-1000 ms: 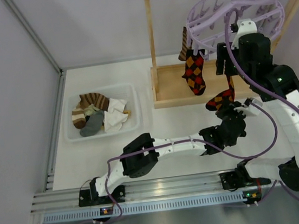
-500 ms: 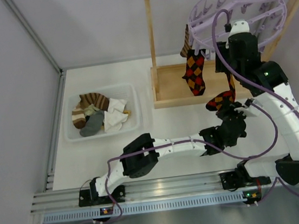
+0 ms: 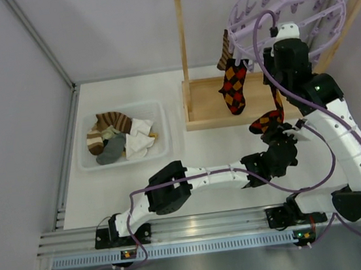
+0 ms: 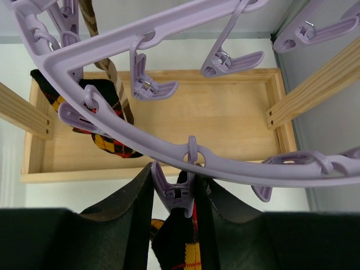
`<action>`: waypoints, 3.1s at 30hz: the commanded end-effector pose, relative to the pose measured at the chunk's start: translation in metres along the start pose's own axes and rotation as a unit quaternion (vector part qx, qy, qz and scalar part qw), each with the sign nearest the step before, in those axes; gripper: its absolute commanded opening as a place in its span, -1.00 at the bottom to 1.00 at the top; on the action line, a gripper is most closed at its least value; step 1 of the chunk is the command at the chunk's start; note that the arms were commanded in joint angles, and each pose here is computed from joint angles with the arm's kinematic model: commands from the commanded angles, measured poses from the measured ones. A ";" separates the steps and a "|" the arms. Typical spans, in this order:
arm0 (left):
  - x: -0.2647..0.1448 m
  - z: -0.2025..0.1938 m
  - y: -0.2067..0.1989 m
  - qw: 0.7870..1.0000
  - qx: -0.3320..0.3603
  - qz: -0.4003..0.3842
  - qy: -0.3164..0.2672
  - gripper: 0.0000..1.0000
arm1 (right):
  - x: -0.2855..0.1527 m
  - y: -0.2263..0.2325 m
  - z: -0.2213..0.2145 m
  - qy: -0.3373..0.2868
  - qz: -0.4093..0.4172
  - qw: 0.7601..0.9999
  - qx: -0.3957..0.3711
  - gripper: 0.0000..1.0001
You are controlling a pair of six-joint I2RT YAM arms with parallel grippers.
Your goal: Remove the socks clipped to the hanger
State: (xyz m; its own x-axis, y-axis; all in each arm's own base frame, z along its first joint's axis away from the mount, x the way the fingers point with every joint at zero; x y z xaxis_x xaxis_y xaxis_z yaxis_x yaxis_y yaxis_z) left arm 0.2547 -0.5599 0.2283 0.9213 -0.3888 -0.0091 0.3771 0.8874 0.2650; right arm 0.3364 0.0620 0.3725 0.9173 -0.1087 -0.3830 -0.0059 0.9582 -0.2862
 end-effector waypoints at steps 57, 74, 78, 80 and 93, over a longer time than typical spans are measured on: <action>-0.103 -0.178 0.560 0.788 -0.360 0.430 0.255 -0.95 | -0.102 -0.032 -0.030 -0.121 0.028 0.989 0.087 0.99; -0.111 -0.118 0.525 0.833 -0.366 0.365 0.199 0.98 | -0.105 -0.032 -0.034 -0.122 0.029 0.988 0.093 0.99; -0.116 -0.098 0.513 0.842 -0.357 0.361 0.181 0.98 | -0.113 -0.036 -0.037 -0.128 0.027 0.987 0.097 0.99; -0.116 -0.095 0.511 0.841 -0.363 0.360 0.175 0.98 | -0.116 -0.038 -0.039 -0.128 0.026 0.987 0.096 0.99; -0.016 -0.057 0.346 0.900 -0.382 -0.009 0.211 0.98 | -0.129 -0.032 -0.050 -0.144 0.056 0.983 0.102 0.99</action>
State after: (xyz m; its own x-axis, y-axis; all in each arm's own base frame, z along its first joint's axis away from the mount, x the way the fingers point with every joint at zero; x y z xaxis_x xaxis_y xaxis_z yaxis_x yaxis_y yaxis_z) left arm 0.3758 -0.1687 0.2458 0.8474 -0.1687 -0.5034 -0.0641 0.9087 -0.4124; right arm 0.2024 0.0249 0.3915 0.9923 0.0072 -0.1234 -0.0176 0.9964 -0.0834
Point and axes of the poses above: each gripper's point midway between its finger pads, its own x axis out along the fingers, its own y axis along the line the jaws close on, z = x × y, the point moved 1 cm from there along -x, back along the fingers, and after that the axes turned 13 degrees about -x, right-handed, at the moved point
